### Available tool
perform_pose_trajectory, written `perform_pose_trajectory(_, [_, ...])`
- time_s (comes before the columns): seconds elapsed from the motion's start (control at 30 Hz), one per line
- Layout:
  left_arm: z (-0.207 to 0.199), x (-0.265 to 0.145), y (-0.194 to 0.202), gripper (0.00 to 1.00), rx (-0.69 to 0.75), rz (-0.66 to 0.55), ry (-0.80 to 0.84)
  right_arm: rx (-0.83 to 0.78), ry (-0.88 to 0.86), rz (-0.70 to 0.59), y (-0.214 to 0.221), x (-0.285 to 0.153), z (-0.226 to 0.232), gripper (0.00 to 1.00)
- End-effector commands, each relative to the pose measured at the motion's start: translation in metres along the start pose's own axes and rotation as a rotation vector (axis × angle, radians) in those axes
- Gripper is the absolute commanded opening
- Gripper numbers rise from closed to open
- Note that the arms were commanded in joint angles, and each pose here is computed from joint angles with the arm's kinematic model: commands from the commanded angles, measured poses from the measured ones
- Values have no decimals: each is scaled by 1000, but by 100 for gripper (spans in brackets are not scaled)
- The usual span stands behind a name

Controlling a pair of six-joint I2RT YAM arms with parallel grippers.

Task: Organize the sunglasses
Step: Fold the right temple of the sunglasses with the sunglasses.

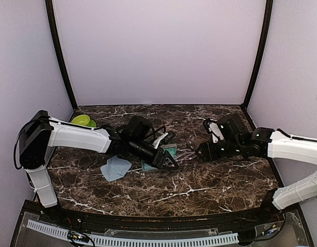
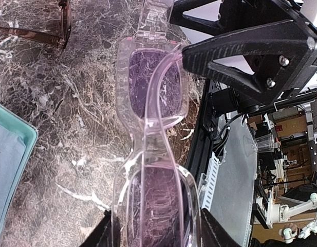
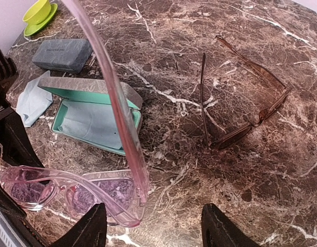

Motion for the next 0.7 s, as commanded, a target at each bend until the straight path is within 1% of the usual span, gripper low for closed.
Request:
perform_pose_trajectory(0.0, [-21,-11,-9,10,80,-41,19,25,-13,-61,-12,-12,0,63])
perform_pose_trajectory(0.23, [-18,-7,-4,10,127,-27,-36,54,60,-120,-34,-20,-11,63])
perform_pose_trajectory(0.47, [-21,-5,-1,9,144,-17,-36,114,137,-180,-51,-28,-35,58])
perform_pose_trajectory(0.57, [-24,-3,1,9,158,-11,-26,115,154,-171,-54,-25,-41,57])
perform_pose_trajectory(0.67, [-26,0,1,9,167,-1,-25,99,125,-151,-57,-16,-36,56])
Point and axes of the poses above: each gripper's point midway between its finger pads, its own x axis out along the fingers, its own z axis along the line the jaws close on, y = z × x, the point moved 4 cm from there along -x, back along the fingers, and after that the axes turned 8 degrees about -x, right-handed, at the moved point
